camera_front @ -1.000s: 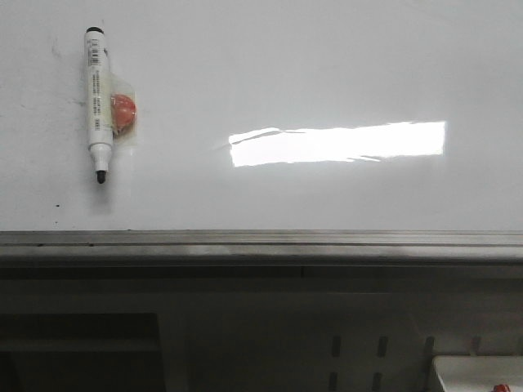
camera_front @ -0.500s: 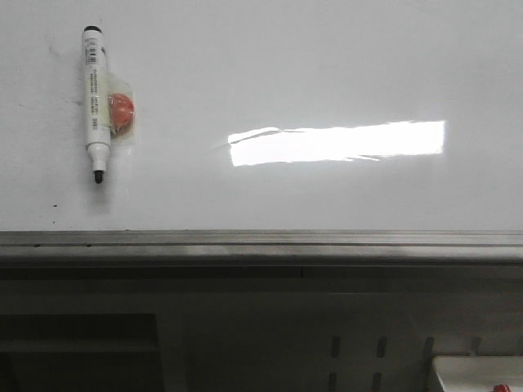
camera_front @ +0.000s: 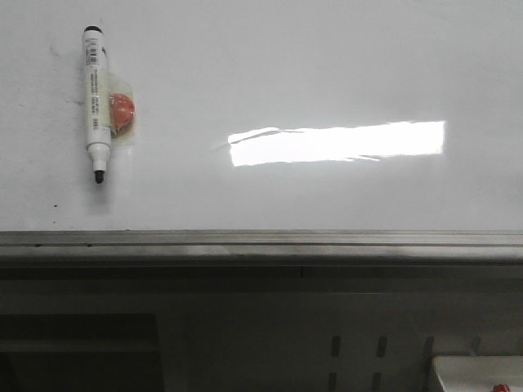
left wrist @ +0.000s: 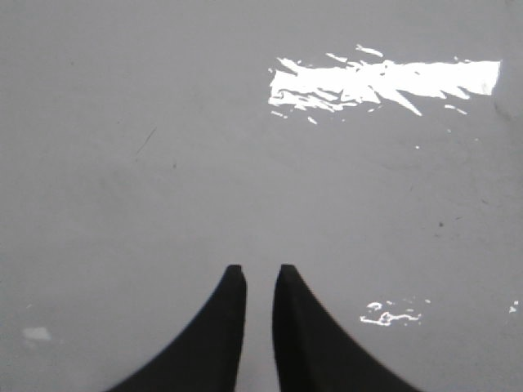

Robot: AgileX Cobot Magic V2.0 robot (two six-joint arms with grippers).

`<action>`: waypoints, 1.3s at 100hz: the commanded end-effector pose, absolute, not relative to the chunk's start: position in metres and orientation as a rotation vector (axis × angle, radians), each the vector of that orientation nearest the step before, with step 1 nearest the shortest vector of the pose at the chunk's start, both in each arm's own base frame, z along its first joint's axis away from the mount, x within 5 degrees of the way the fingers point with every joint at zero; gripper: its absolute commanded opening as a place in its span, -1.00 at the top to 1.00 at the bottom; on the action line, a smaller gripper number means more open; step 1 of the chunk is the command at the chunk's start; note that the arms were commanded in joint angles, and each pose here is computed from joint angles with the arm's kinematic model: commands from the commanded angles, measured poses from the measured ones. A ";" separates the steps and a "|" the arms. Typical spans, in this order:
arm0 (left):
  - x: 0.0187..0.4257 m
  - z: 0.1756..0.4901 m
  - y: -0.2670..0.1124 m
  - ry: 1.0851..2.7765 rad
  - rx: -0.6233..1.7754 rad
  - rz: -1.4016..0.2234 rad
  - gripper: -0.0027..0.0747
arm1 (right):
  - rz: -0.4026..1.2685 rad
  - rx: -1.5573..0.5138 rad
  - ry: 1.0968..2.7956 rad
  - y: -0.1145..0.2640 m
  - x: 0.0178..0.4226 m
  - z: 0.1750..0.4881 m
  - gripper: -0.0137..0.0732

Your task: Write number 4 on whiteboard

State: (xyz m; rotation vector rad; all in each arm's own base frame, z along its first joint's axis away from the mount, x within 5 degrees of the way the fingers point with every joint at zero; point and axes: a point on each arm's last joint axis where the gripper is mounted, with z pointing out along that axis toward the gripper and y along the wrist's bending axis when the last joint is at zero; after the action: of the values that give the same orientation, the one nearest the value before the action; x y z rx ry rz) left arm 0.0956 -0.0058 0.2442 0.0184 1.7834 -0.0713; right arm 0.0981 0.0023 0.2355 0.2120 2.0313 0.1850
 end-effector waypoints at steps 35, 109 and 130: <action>0.144 0.271 -0.056 1.537 0.280 -0.422 -0.15 | 0.180 0.222 2.001 0.001 0.110 0.246 0.83; 0.180 0.234 -0.127 1.780 0.343 -0.746 0.25 | 0.180 0.222 2.001 0.001 0.110 0.246 0.83; 0.186 0.222 -0.132 1.812 0.354 -0.752 0.98 | 0.186 0.215 2.011 0.002 0.110 0.246 0.83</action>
State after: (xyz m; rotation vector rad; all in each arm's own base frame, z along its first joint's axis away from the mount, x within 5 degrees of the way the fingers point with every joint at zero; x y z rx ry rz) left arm 0.1812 -0.1274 0.2118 0.3860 1.8787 -0.7041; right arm 0.1043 0.0021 0.2313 0.2201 2.0816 0.1880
